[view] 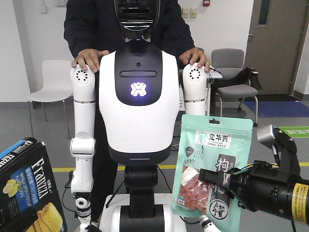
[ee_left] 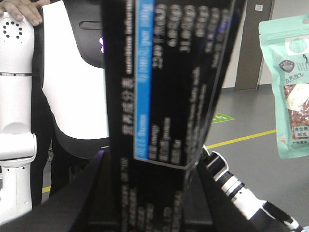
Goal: Pick snacks and fruit into basket
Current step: 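Lower the goji bag with the right gripper over the blue basket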
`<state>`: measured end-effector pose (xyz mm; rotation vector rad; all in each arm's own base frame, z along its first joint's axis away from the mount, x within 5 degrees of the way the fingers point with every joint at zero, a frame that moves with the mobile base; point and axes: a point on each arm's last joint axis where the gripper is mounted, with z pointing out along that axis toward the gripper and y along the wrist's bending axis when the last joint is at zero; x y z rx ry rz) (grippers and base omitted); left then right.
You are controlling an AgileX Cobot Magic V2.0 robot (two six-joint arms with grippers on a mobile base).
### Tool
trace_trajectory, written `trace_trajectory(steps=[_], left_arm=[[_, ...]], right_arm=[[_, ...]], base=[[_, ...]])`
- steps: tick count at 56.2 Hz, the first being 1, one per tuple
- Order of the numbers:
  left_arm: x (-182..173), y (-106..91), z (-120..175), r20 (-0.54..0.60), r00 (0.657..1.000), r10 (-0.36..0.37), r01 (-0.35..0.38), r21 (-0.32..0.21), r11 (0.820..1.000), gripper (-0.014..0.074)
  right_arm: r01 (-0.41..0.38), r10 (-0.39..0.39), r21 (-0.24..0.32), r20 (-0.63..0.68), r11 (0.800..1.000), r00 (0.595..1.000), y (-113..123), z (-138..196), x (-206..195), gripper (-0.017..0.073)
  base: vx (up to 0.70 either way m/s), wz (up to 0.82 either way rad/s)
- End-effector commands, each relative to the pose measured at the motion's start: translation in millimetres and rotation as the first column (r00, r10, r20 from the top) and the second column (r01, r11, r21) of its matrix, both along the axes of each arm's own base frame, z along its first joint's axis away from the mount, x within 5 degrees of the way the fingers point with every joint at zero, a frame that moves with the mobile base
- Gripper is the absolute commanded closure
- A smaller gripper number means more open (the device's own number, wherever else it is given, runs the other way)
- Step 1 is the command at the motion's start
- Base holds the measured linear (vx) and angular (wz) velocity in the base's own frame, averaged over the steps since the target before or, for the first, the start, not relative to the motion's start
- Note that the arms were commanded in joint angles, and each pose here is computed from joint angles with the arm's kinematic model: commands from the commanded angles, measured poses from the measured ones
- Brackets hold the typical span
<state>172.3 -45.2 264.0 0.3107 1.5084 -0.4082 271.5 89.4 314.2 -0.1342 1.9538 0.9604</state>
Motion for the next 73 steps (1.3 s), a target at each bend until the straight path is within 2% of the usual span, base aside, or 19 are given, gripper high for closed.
trace_trajectory(steps=[1, 6, 12, 21, 27, 30, 35, 40, 52, 58, 66, 73], left_arm=[[0, -1.1, 19, 0.106, 0.994, -0.019, 0.027, -0.070, 0.997, 0.0591], [0, -1.1, 19, 0.106, 0.994, -0.019, 0.027, -0.070, 0.997, 0.0591], [0, -1.1, 19, 0.106, 0.994, -0.019, 0.027, -0.070, 0.997, 0.0591], [0, -1.1, 19, 0.106, 0.994, -0.019, 0.027, -0.070, 0.997, 0.0591], [0, -1.1, 19, 0.106, 0.994, -0.019, 0.027, -0.070, 0.997, 0.0591], [0, -1.1, 19, 0.106, 0.994, -0.019, 0.027, -0.070, 0.997, 0.0591], [0, -1.1, 19, 0.106, 0.994, -0.019, 0.027, -0.070, 0.997, 0.0591], [0, -1.1, 19, 0.106, 0.994, -0.019, 0.027, -0.070, 0.997, 0.0591], [0, -1.1, 19, 0.106, 0.994, -0.019, 0.027, -0.070, 0.997, 0.0591], [0, -1.1, 19, 0.106, 0.994, -0.019, 0.027, -0.070, 0.997, 0.0591], [0, -1.1, 19, 0.106, 0.994, -0.019, 0.027, -0.070, 0.997, 0.0591], [0, -1.1, 19, 0.106, 0.994, -0.019, 0.027, -0.070, 0.997, 0.0591]], right_arm=[[-0.042, 0.038, 0.085, 0.050, 0.996, 0.998, 6, 22, -7, 0.0569], [-0.048, 0.044, 0.091, 0.046, 0.995, 0.998, 17, 22, -9, 0.0569], [-0.066, 0.064, 0.050, 0.048, 0.997, 0.997, 40, 19, -16, 0.0569], [-0.017, 0.029, -0.114, 0.098, 0.993, 0.995, 66, 13, -25, 0.0569], [-0.019, 0.057, -0.224, 0.167, 0.974, 0.984, 84, 12, -37, 0.0569], [-0.022, 0.089, -0.288, 0.223, 0.957, 0.971, 93, 14, -46, 0.0569], [-0.028, 0.136, -0.347, 0.293, 0.938, 0.946, 105, 18, -60, 0.0569], [-0.030, 0.166, -0.366, 0.346, 0.930, 0.924, 114, 25, -74, 0.0569], [-0.013, 0.177, -0.348, 0.445, 0.937, 0.878, 120, 45, -103, 0.0569], [-0.015, 0.201, -0.368, 0.474, 0.930, 0.858, 122, 48, -110, 0.0569], [-0.029, 0.226, -0.407, 0.446, 0.913, 0.866, 121, 32, -112, 0.0569], [-0.031, 0.240, -0.465, 0.398, 0.885, 0.885, 116, 7, -114, 0.0569]], base=[[0.00, 0.00], [0.00, 0.00], [0.00, 0.00], [0.00, 0.00], [0.00, 0.00], [0.00, 0.00], [0.00, 0.00], [0.00, 0.00], [0.00, 0.00], [0.00, 0.00], [0.00, 0.00], [0.00, 0.00]])
